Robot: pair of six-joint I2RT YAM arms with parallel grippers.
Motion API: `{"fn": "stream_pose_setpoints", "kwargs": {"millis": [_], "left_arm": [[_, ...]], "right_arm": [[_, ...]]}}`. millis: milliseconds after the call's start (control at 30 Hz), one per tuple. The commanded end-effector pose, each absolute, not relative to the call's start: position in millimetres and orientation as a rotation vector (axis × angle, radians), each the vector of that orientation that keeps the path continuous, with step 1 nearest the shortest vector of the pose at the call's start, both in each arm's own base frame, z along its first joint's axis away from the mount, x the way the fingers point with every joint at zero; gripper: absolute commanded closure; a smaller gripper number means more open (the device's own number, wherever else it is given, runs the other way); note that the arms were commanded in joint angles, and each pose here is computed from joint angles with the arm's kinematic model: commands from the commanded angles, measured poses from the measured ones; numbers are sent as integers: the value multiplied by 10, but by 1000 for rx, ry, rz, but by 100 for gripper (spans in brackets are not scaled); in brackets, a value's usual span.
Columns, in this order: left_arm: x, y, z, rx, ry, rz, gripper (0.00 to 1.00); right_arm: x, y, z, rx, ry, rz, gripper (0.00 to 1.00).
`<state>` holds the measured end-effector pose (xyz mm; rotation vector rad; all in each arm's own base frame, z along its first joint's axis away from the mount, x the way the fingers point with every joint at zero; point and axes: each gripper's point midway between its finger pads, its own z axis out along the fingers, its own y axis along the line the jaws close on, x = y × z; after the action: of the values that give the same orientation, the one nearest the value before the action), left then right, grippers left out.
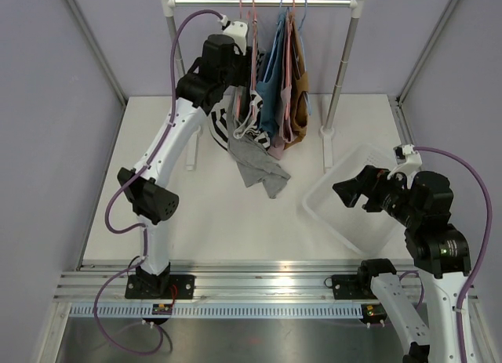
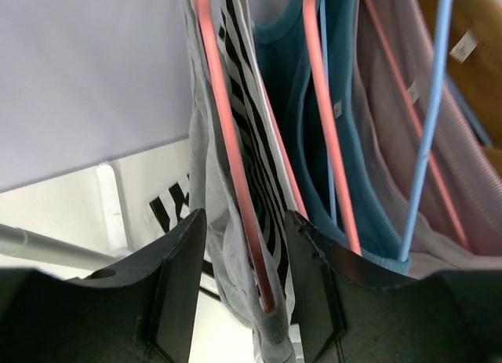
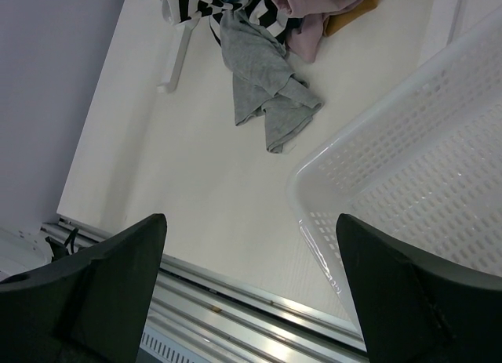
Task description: Remove the tank top from the hanger
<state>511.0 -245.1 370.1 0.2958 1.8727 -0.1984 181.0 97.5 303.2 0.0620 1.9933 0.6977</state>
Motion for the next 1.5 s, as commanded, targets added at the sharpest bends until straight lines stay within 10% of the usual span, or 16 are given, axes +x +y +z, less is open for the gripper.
{"fn": "stream_pose_setpoints", "kwargs": {"millis": [0,333,633,1467], "left_arm": [[5177,-2428,4192,250,1726,-200,53],[5348,-2410,3985,251,1763,-200,62],[5333,-2318,4185,193,1719,-195,100],[4231,-1417,5111,18,1652,-99,100]], "right_arm": [[1837,1027,3056,13,1983,718,3],[1835,1058,3024,10,1993,740,4],[1864,1065,2959,13,2011,743,5],[1958,1074,3363,-55,1916,723,1]]}}
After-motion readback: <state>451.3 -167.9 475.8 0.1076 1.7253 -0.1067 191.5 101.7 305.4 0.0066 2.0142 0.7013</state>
